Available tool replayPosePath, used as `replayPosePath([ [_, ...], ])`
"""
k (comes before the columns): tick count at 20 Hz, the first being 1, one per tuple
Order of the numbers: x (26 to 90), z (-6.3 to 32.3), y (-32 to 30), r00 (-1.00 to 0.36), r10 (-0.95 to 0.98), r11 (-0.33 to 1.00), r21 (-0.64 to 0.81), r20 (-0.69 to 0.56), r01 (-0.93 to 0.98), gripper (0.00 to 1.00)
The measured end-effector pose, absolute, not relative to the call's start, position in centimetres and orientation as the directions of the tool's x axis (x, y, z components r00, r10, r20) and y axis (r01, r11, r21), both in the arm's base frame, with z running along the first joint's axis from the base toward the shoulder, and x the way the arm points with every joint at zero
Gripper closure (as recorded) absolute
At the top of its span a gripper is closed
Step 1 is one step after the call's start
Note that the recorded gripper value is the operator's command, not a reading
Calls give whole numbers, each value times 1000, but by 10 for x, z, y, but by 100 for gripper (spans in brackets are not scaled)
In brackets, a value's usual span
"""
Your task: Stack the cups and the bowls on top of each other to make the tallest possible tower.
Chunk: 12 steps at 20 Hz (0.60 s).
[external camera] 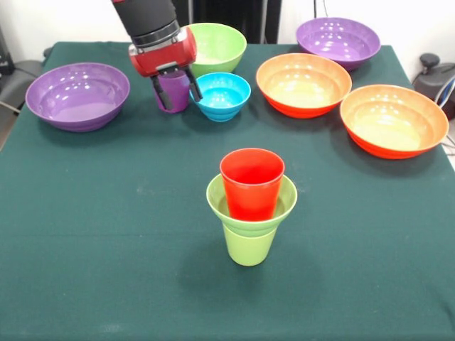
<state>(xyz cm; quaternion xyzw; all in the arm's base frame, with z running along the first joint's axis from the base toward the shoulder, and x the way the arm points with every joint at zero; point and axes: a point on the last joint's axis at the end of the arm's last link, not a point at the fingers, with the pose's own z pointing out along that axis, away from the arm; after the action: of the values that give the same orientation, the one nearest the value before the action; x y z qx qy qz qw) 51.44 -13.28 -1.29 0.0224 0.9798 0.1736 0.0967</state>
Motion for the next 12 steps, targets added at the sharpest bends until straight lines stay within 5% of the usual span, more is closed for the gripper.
replayPosePath([
  [12, 515, -17, -114, -979, 3, 942, 330, -205, -67, 0],
])
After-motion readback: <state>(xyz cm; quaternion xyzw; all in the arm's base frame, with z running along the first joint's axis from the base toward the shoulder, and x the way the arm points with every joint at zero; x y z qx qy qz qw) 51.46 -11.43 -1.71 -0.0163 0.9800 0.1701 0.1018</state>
